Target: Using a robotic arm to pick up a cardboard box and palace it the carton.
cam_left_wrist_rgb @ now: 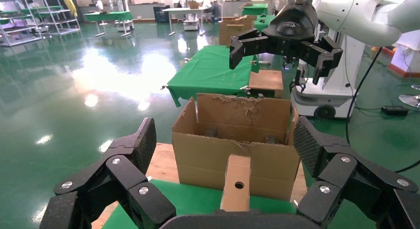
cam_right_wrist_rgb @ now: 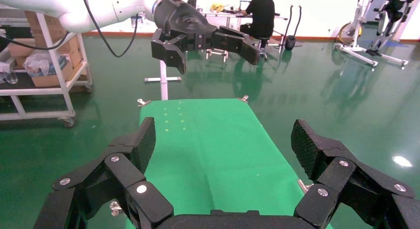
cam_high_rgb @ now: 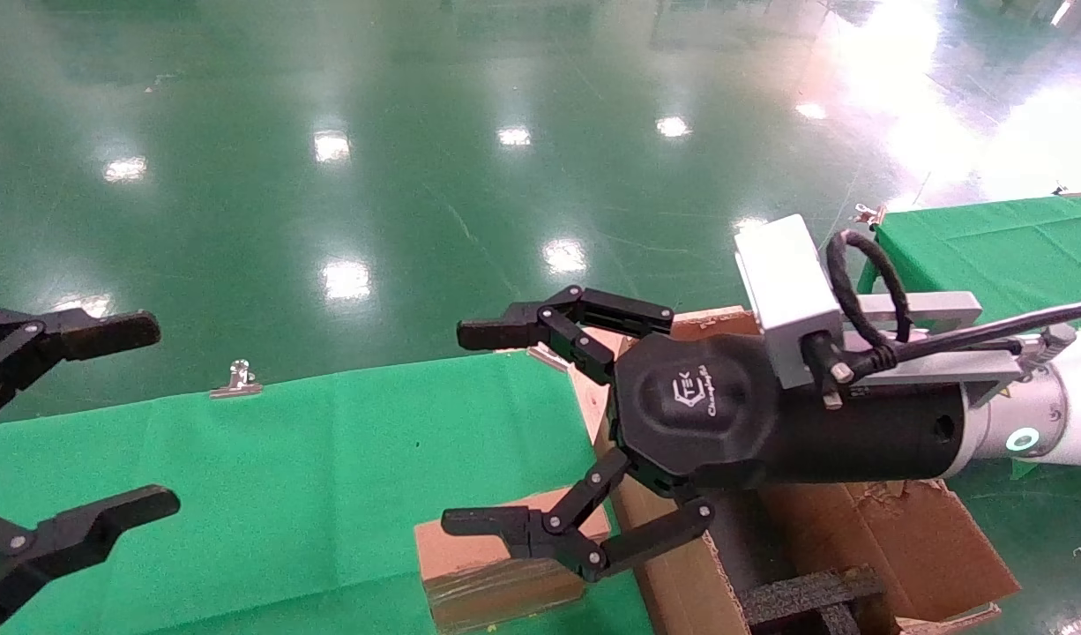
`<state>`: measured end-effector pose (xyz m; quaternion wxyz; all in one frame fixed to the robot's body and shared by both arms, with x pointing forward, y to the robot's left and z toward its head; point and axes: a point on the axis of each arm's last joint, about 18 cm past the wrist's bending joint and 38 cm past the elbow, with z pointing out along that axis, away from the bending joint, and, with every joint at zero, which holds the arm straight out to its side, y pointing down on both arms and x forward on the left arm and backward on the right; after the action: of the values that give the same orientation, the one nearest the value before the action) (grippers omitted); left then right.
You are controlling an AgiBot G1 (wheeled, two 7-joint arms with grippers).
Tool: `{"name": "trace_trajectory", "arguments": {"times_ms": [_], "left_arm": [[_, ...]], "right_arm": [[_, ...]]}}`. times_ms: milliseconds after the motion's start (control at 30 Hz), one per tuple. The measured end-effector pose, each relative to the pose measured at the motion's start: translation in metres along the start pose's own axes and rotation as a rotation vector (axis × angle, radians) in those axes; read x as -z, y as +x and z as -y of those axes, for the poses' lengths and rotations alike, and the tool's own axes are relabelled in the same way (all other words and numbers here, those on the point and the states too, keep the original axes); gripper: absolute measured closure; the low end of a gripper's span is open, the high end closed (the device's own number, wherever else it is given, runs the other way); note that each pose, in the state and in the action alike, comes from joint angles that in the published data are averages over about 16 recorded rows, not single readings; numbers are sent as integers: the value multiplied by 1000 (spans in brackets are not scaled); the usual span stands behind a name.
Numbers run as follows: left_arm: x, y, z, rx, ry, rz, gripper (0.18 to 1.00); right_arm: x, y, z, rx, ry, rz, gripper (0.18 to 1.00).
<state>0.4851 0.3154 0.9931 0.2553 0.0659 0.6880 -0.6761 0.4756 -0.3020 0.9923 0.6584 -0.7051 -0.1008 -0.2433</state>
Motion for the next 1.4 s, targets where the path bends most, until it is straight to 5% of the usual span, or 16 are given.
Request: {"name": "trace_trajectory", "arguments": {"times_ms": [967, 1400], "left_arm": [[0, 0, 0, 0, 0, 0, 201], [0, 0, 0, 0, 0, 0, 338]], "right_arm": [[0, 0, -1, -7, -12, -1, 178], [-20, 10, -33, -20, -261, 27, 178]]}}
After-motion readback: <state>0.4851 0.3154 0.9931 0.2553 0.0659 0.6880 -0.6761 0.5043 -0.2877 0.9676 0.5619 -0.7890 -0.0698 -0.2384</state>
